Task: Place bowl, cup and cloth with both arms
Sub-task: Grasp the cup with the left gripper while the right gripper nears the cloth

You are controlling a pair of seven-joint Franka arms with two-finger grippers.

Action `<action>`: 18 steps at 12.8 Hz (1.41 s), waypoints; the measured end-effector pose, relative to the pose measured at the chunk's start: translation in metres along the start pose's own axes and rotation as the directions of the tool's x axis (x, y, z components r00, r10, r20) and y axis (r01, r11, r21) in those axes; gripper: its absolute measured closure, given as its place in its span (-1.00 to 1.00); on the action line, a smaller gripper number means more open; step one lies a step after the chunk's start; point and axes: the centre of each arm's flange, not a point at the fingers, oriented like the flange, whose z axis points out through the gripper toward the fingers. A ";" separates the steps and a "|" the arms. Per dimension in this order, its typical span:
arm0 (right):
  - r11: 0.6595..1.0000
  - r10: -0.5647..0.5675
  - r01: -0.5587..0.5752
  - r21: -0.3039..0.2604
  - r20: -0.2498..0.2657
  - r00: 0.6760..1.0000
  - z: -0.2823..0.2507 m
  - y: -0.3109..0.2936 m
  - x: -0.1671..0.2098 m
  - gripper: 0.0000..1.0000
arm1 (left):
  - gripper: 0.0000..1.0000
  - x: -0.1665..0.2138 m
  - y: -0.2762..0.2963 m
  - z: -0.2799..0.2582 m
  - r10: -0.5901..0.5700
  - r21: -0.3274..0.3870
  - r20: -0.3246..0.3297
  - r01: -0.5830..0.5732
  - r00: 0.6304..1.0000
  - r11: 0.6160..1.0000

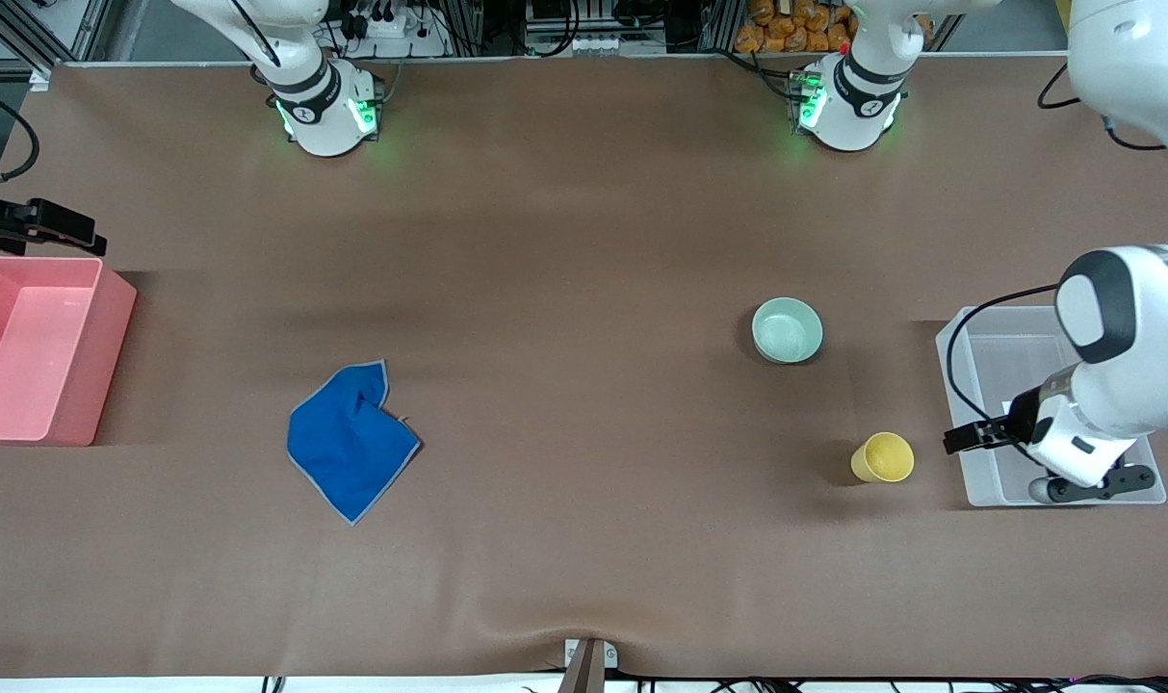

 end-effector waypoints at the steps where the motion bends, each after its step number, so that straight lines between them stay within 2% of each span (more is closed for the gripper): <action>1: 1.000 0.007 -0.007 0.002 0.010 1.000 0.005 0.004 0.000 -1.00 | -1.00 0.002 0.001 0.012 0.002 0.001 0.000 -0.002 1.000 1.000; 5: 0.998 0.033 -0.035 0.044 0.037 0.999 0.046 0.002 0.009 -1.00 | -1.00 0.010 0.003 0.048 0.003 0.004 -0.025 -0.002 1.000 1.000; 6: 0.997 0.058 -0.060 0.042 0.044 0.997 0.057 -0.007 0.012 -1.00 | -0.86 0.010 0.006 0.058 0.008 0.005 -0.020 -0.008 1.000 1.000; 7: 0.994 0.097 -0.099 0.036 0.048 0.994 0.067 -0.021 0.015 -1.00 | -0.86 0.009 0.013 0.068 0.012 0.007 -0.014 -0.012 1.000 1.000; 9: 0.989 0.147 -0.148 0.025 0.050 0.988 0.080 -0.043 0.020 -1.00 | -0.74 0.008 0.023 0.078 0.012 0.008 -0.007 -0.012 1.000 1.000; 13: 0.974 0.224 -0.224 0.029 0.015 0.975 0.127 -0.054 0.042 -1.00 | -0.66 0.003 0.022 0.096 0.013 0.015 0.022 -0.013 1.000 1.000; 14: 0.967 0.254 -0.255 0.029 0.011 0.967 0.142 -0.061 0.048 -1.00 | -0.54 0.002 0.022 0.101 0.012 0.017 0.031 -0.013 0.999 1.000; 15: 0.959 0.284 -0.284 0.029 0.008 0.959 0.155 -0.068 0.053 -1.00 | -0.54 0.001 0.021 0.106 0.012 0.018 0.038 -0.012 0.999 1.000; 16: 0.951 0.309 -0.309 0.029 0.002 0.951 0.168 -0.075 0.059 -1.00 | -0.41 0.001 0.021 0.110 0.012 0.019 0.043 -0.012 0.999 1.000; 17: 0.942 0.335 -0.334 0.033 -0.010 0.942 0.180 -0.082 0.067 -1.00 | -0.40 0.000 0.021 0.112 0.011 0.020 0.047 -0.012 0.999 1.000; 18: 0.931 0.365 -0.364 0.040 -0.024 0.931 0.194 -0.091 0.076 -1.00 | -0.25 0.000 0.021 0.113 0.011 0.020 0.048 -0.012 0.999 1.000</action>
